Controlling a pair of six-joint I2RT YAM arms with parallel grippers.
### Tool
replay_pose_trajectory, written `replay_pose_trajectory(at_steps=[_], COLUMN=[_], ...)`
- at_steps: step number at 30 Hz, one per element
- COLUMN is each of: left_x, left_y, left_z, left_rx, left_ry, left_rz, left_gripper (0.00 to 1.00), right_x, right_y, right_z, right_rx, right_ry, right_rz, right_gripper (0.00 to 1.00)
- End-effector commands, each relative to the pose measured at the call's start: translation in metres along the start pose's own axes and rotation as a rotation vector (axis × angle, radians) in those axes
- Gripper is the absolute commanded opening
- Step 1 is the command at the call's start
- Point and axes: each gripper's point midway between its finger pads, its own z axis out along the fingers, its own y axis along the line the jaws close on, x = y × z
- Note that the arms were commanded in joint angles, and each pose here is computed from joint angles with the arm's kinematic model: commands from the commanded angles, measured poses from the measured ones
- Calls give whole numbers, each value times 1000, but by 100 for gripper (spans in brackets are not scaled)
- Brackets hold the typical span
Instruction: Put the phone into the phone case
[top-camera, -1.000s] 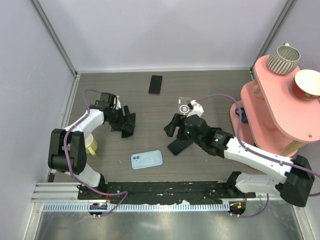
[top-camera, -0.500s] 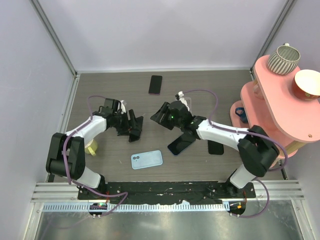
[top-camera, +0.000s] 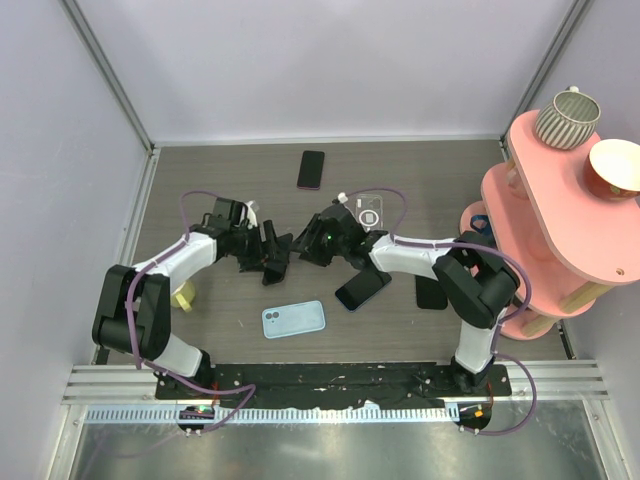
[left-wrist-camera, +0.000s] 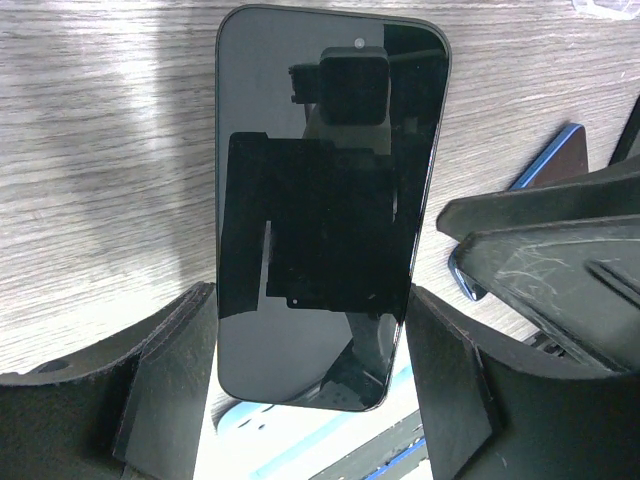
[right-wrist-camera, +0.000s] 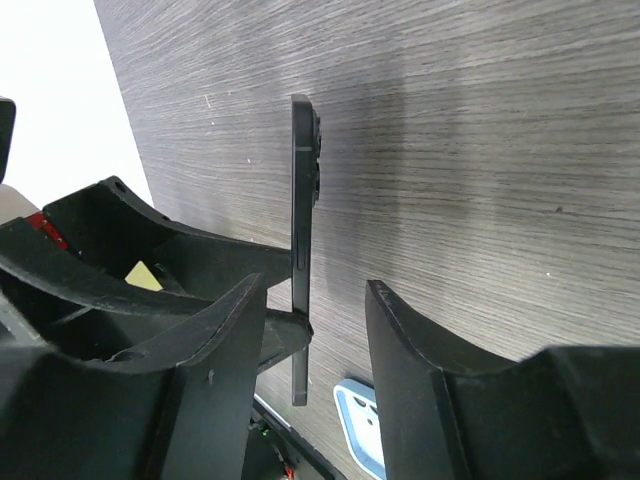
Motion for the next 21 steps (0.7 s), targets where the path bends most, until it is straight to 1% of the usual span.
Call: replay_pose_trajectory(at_steps=[1, 7, 10, 11, 13, 14, 16, 17, 18, 20, 21], left_x=[-13, -10, -9, -9, -8, -7, -5, -4, -4, -3, -4], left_y=[-25, -28, -31, -33, -35, -36, -38, -38, -39, -42, -44], left_z=[-7, -3, -1, 0, 2, 3, 4, 4, 3, 1, -2], left_rx=[88, 92, 96, 100, 102, 102, 99, 95, 91, 88, 87], left_ry=[-53, -44, -40, -38, -36, -31, -28, -28, -34, -42, -48], left_rz=[43, 48, 53, 57, 58, 59, 62, 62, 64, 63, 61], left_gripper=[45, 45, 46, 46, 46, 45, 46, 47, 52, 58, 63], right_x=[-7, 0, 4, 5, 2, 3, 1, 0, 1, -5, -5], right_y=[34, 32, 32, 30, 29, 26, 25, 25, 24, 23, 18], right_z=[3, 14, 19, 19, 18, 18, 18, 19, 18, 16, 15], right_rx=[-100, -106, -113, -107, -110, -106, -112, -114, -114, -118, -113], right_ry=[-5, 30, 52, 54, 34, 32, 27, 30, 32, 19, 16], right_rz=[12, 37, 47, 52, 54, 57, 58, 58, 54, 58, 59], right_gripper=[49, 45, 41, 36, 31, 25, 17, 10, 6, 1, 1])
